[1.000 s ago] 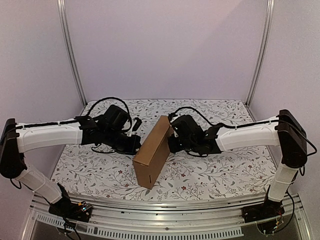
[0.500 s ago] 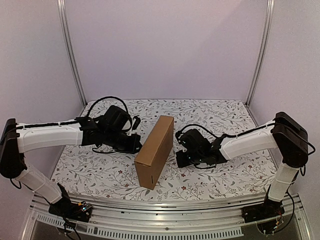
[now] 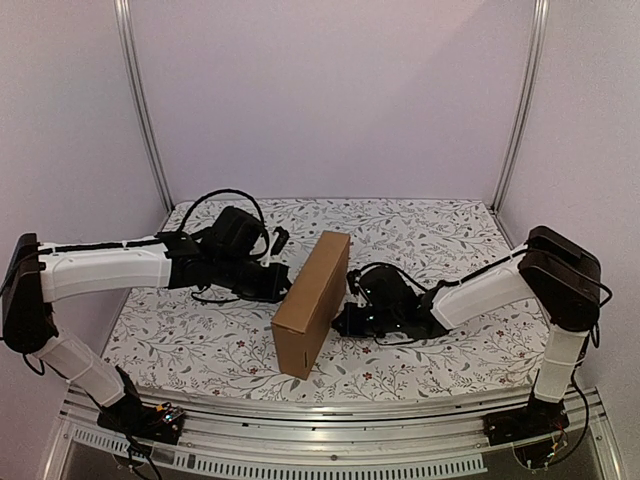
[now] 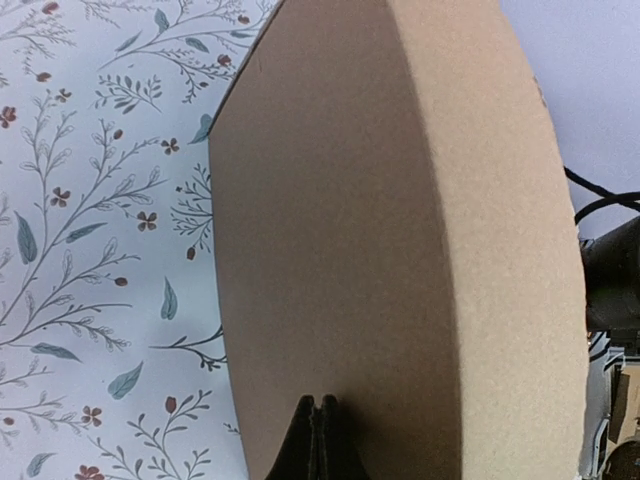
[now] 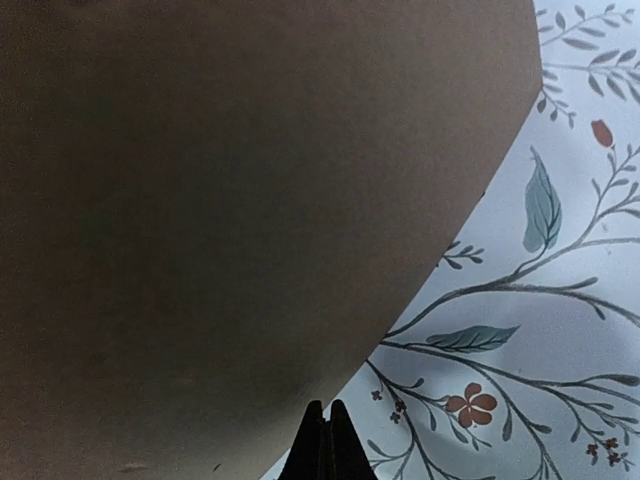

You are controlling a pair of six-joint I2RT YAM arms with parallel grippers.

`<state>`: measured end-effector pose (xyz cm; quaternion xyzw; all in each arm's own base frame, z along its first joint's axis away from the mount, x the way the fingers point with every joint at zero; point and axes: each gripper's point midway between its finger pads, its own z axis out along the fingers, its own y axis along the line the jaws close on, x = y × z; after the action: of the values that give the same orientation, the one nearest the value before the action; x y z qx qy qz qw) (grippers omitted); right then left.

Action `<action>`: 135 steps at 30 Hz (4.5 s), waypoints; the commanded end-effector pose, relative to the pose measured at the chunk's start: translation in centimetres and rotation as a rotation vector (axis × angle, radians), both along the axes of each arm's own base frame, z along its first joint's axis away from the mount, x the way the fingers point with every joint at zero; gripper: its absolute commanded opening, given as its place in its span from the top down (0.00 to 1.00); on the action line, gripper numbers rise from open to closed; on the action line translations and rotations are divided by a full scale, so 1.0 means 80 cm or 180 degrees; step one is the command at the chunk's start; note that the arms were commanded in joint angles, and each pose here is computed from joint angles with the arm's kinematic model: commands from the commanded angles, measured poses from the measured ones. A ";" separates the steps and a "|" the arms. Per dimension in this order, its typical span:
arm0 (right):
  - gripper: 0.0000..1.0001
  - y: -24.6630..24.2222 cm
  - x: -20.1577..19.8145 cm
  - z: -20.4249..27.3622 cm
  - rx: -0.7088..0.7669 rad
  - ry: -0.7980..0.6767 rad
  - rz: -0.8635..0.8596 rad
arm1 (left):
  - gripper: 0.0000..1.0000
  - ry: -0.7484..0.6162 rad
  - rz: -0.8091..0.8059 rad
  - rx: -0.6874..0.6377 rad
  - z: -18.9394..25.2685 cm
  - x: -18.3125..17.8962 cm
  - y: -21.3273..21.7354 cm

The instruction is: Fold the paper box

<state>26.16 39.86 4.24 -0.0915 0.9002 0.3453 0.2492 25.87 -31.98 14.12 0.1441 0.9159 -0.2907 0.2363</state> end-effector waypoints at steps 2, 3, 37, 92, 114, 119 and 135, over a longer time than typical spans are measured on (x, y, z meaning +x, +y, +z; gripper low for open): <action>1.00 0.025 0.002 -0.013 0.0328 0.0314 -0.0078 | 1.00 -0.0006 -0.0087 -0.0179 0.010 -0.001 -0.014; 1.00 0.028 0.003 -0.013 0.0347 0.0327 -0.0076 | 1.00 -0.0005 -0.0098 -0.0196 0.012 -0.002 -0.015; 1.00 -0.015 0.033 -0.070 0.0061 0.0314 -0.0414 | 1.00 -0.0307 0.0077 0.0071 0.026 0.011 0.015; 1.00 0.014 0.045 0.005 -0.0313 -0.0188 0.0075 | 1.00 0.1022 0.0750 -0.0017 -0.127 0.035 0.100; 1.00 -0.087 0.136 0.023 -0.0424 -0.0350 -0.0467 | 1.00 0.1050 0.0362 -0.0353 -0.124 0.140 -0.010; 1.00 -0.102 0.146 0.024 -0.0457 -0.0348 -0.0514 | 1.00 0.1038 0.0348 -0.0330 -0.127 0.155 -0.018; 0.69 -0.183 0.144 0.063 -0.1201 -0.0720 -0.0813 | 0.73 0.0754 0.0597 0.0090 -0.103 0.161 0.030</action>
<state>38.10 28.21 7.36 -0.0537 0.9192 0.1814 0.3454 39.21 -30.53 3.72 0.0124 0.9487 -0.2898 0.1259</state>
